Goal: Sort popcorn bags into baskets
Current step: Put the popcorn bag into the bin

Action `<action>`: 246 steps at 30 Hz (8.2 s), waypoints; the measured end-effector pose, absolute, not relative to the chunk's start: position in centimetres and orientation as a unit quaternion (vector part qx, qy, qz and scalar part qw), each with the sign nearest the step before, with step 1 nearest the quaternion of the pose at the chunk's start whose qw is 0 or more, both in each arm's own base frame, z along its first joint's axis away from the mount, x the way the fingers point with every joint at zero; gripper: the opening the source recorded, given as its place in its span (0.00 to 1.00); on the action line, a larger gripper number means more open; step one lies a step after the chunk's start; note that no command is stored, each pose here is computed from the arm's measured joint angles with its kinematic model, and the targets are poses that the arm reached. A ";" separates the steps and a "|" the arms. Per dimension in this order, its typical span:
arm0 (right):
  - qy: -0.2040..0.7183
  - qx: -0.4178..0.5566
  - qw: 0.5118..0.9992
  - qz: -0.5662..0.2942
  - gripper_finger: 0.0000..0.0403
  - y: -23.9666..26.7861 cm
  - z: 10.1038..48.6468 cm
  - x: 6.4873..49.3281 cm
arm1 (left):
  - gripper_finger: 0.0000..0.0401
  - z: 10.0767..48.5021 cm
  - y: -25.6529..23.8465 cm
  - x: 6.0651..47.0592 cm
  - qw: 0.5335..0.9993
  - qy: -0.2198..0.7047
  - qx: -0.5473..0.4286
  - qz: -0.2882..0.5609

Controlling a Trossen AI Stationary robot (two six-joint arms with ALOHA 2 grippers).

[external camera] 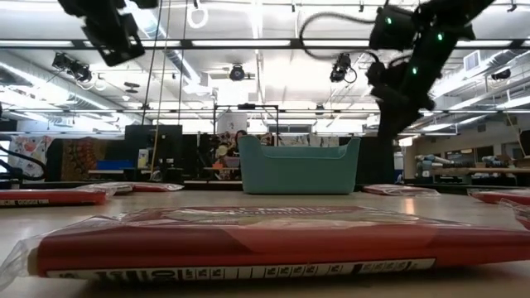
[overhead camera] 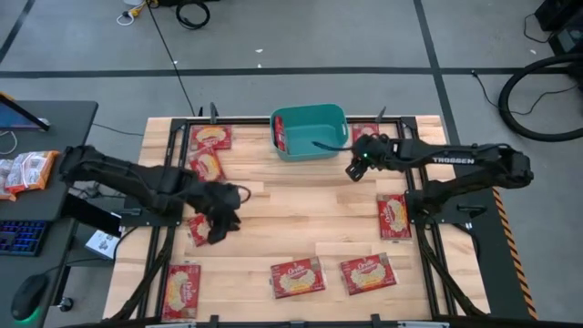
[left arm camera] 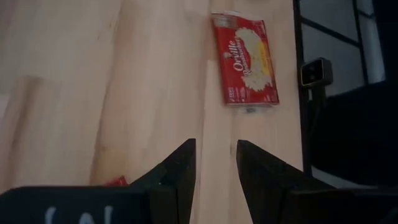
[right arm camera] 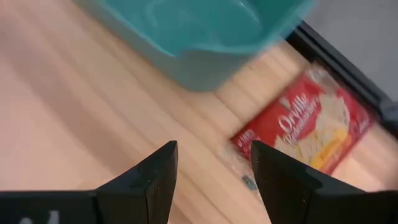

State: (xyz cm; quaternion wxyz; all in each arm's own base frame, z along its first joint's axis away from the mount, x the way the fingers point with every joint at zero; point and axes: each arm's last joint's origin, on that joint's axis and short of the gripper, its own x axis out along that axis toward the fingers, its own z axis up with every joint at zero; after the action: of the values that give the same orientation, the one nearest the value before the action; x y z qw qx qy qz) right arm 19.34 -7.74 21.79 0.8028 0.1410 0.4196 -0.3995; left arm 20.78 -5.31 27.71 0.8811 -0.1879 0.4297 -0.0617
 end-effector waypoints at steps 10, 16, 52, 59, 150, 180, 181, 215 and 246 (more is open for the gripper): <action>0.355 0.171 0.799 -0.454 0.50 -8.4 17.0 19.0 | 0.30 28.5 -8.1 20.9 0.912 0.358 -0.201 -0.019; 0.362 0.124 0.797 -0.467 0.50 -8.9 14.9 19.3 | 0.30 28.2 -9.4 20.3 0.895 0.380 -0.232 -0.024; 0.600 0.165 0.776 -0.102 0.40 4.9 20.1 19.0 | 0.30 27.9 -13.5 17.0 0.909 0.362 -0.206 0.014; 0.555 0.035 0.824 -0.110 0.40 10.7 24.1 23.0 | 0.30 28.2 -11.2 18.9 0.941 0.327 -0.079 0.039; 0.357 0.412 0.715 -0.437 0.03 5.8 15.9 22.8 | 0.30 32.2 4.7 13.0 0.907 0.281 -0.070 0.305; 0.511 0.156 0.606 -0.589 0.02 -15.6 29.1 37.6 | 0.30 28.2 5.7 17.3 0.866 0.437 -0.079 0.230; 0.518 0.144 0.599 -0.593 0.02 -16.3 28.6 37.6 | 0.30 28.2 5.7 17.3 0.865 0.438 -0.081 0.231; 0.586 0.156 0.519 -0.602 0.02 -21.3 22.2 37.2 | 0.30 27.4 1.9 16.6 0.835 0.504 -0.147 0.165; 0.559 0.164 0.519 -0.625 0.03 -20.9 23.9 35.9 | 0.30 27.5 0.7 16.3 0.835 0.496 -0.124 0.203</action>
State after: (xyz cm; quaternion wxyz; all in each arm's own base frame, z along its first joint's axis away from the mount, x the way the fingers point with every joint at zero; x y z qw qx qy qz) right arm 35.90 -20.93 23.94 0.5187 0.1641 0.5593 -0.6255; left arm 16.30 0.68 27.54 0.8354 -0.1239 0.4955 0.2031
